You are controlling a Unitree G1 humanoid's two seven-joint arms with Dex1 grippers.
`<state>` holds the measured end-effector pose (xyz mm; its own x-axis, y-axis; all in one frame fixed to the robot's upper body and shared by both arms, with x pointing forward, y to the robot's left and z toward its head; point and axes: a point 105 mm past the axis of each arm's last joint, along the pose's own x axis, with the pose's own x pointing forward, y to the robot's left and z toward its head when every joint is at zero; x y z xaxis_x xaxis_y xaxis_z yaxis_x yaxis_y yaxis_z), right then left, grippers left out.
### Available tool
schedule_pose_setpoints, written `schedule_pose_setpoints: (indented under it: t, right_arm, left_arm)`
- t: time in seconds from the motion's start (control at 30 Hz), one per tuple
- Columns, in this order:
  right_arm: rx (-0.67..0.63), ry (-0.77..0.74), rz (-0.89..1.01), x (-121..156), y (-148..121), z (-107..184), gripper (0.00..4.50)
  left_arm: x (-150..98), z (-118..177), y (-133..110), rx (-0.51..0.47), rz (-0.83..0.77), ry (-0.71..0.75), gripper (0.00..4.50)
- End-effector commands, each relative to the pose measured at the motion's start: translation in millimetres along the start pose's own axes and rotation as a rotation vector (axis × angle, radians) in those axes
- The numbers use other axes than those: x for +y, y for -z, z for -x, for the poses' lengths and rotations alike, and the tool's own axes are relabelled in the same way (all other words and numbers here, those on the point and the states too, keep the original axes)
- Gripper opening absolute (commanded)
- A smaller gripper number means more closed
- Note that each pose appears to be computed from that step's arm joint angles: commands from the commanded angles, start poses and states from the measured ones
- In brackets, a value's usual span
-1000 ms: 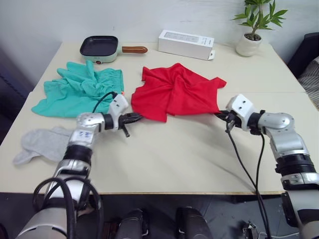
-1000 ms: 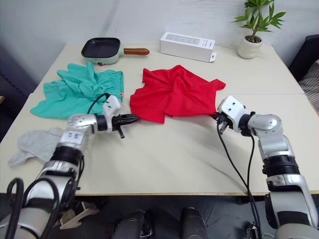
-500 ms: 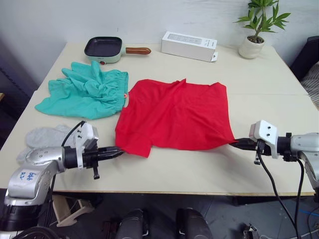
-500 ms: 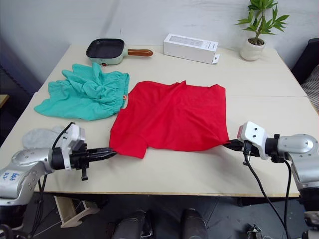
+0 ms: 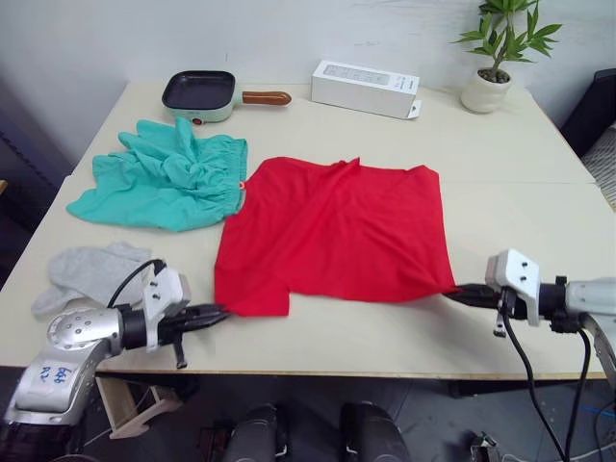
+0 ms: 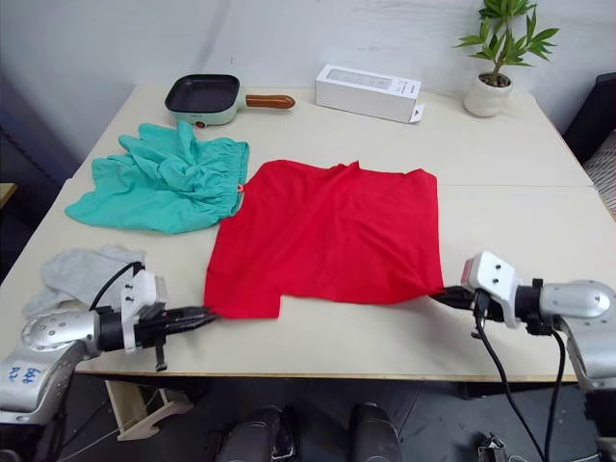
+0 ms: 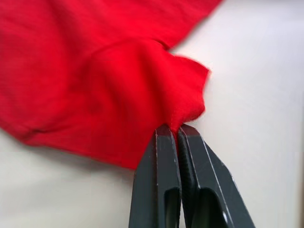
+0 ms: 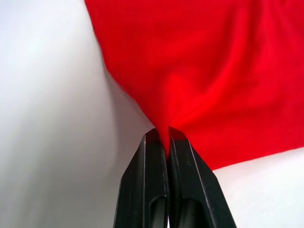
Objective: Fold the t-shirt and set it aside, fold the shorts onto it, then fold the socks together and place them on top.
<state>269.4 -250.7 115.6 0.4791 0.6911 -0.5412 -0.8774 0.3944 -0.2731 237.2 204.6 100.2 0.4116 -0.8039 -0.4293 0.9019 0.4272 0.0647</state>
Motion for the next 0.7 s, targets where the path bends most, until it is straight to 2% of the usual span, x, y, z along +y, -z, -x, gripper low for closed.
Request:
schedule_pose_setpoints:
  t: [0.03, 0.13, 0.27, 0.37, 0.47, 0.5, 0.57, 0.63, 0.67, 0.7]
  right_arm:
    - [0.066, -0.066, -0.004, 12.7, 6.9, 19.8, 0.03]
    - [0.172, -0.150, -0.107, 31.9, 26.4, 33.3, 0.03]
    - [0.231, -0.188, -0.158, 38.7, 32.6, 42.4, 0.03]
    - [0.195, -0.171, -0.178, 27.4, 19.9, 44.9, 0.03]
    - [0.151, -0.118, -0.161, 3.6, 1.2, 49.6, 0.03]
    - [0.125, -0.095, -0.151, -5.4, -6.7, 50.3, 0.03]
    - [-0.017, 0.029, -0.079, -44.7, -43.6, 55.1, 0.03]
    - [-0.151, 0.181, 0.015, -85.9, -83.7, 60.9, 0.03]
    - [-0.204, 0.308, 0.064, -112.0, -104.6, 66.6, 0.03]
    - [-0.281, 0.475, 0.129, -141.5, -134.6, 77.7, 0.03]
  left_arm:
    - [-23.8, 10.0, -2.6, 0.028, -0.006, 0.114, 0.00]
    - [-41.4, 19.7, -0.7, 0.069, 0.059, 0.183, 0.00]
    - [-44.5, 23.3, -2.2, 0.099, 0.074, 0.204, 0.00]
    - [-28.4, 18.7, -23.2, 0.025, 0.059, 0.167, 0.00]
    - [-4.2, 14.4, -54.6, -0.053, -0.015, 0.135, 0.00]
    - [6.7, 12.5, -65.8, -0.085, -0.050, 0.109, 0.00]
    - [50.9, 8.6, -106.2, -0.205, -0.148, -0.039, 0.00]
    - [92.5, 6.9, -145.3, -0.272, -0.251, -0.199, 0.00]
    - [116.3, 9.2, -164.3, -0.292, -0.309, -0.317, 0.00]
    - [146.9, 19.7, -194.5, -0.344, -0.385, -0.507, 0.00]
